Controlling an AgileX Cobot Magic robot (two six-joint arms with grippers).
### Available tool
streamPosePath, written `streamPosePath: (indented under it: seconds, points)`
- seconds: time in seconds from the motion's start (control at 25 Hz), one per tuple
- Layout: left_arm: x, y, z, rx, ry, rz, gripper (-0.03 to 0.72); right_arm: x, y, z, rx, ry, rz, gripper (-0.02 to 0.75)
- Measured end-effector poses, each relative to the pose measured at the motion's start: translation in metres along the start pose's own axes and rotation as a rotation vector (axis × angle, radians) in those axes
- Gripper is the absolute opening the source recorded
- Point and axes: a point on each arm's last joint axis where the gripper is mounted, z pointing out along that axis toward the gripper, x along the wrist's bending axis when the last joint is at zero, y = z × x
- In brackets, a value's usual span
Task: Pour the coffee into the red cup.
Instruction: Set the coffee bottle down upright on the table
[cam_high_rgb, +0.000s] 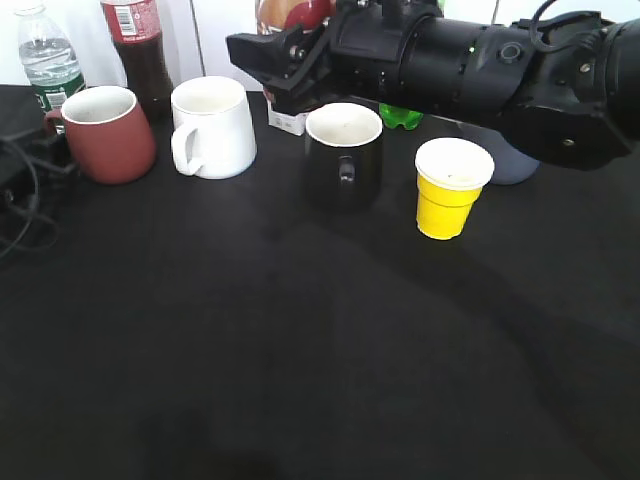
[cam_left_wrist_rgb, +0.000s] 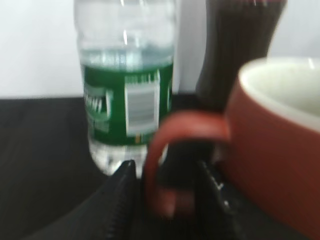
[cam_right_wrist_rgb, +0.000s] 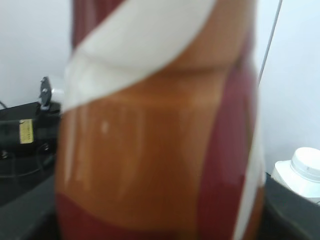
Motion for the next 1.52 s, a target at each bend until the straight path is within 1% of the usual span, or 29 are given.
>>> streamPosePath:
  seconds: [0.12, 0.28, 0.36, 0.4, 0.48, 0.56, 0.64, 0.68, 0.76, 0.8, 0.92, 1.04, 1.16, 1.32, 1.4, 1.52]
  points:
    - [-0.004, 0.009, -0.015, -0.044, 0.007, -0.005, 0.309, -0.001, -0.001, 0.000, 0.012, -0.007, 0.000, 0.533]
    - [-0.014, 0.001, -0.047, 0.034, 0.010, -0.028, 0.309, -0.002, -0.003, 0.000, 0.033, -0.017, 0.000, 0.533]
    - [-0.021, 0.013, -0.069, 0.032, 0.015, -0.017, 0.309, -0.002, -0.003, 0.000, 0.029, -0.026, 0.012, 0.533]
    - [-0.025, 0.024, -0.083, 0.012, 0.027, -0.012, 0.309, -0.004, -0.002, 0.000, 0.025, -0.037, 0.026, 0.533]
    - [-0.033, 0.047, -0.106, -0.033, 0.030, 0.007, 0.309, -0.016, -0.001, -0.004, 0.016, -0.077, 0.044, 0.533]
    - [-0.047, 0.066, -0.122, -0.012, 0.011, 0.041, 0.309, -0.043, 0.009, -0.020, -0.011, -0.161, 0.041, 0.533]
    - [-0.060, 0.084, -0.133, 0.007, -0.014, 0.080, 0.309, -0.081, 0.020, -0.048, -0.015, -0.297, 0.037, 0.533]
    - [-0.064, 0.094, -0.139, -0.008, -0.019, 0.097, 0.309, -0.101, 0.023, -0.064, -0.005, -0.374, 0.038, 0.533]
    - [-0.066, 0.108, -0.148, -0.055, -0.012, 0.113, 0.309, -0.134, 0.023, -0.092, 0.012, -0.496, 0.038, 0.533]
    - [-0.066, 0.112, -0.151, -0.057, -0.007, 0.118, 0.309, -0.151, 0.021, -0.107, 0.022, -0.556, 0.043, 0.533]
    - [-0.066, 0.113, -0.153, -0.037, 0.002, 0.117, 0.309, -0.185, 0.016, -0.144, 0.039, -0.696, 0.058, 0.533]
    - [-0.066, 0.112, -0.153, -0.032, 0.003, 0.088, 0.309, -0.204, 0.014, -0.170, 0.042, -0.781, 0.065, 0.533]
    - [-0.065, 0.112, -0.153, -0.031, 0.003, 0.086, 0.309, -0.222, -0.011, -0.177, 0.031, -0.808, 0.117, 0.533]
    - [-0.065, 0.112, -0.153, -0.031, 0.003, 0.085, 0.309, -0.250, -0.046, -0.165, 0.036, -0.814, 0.167, 0.533]
    - [-0.065, 0.112, -0.153, -0.031, 0.003, 0.085, 0.309, -0.266, -0.060, -0.155, 0.047, -0.803, 0.157, 0.533]
    - [-0.065, 0.112, -0.153, -0.031, 0.003, 0.085, 0.309, -0.282, -0.085, -0.142, 0.101, -0.758, 0.128, 0.533]
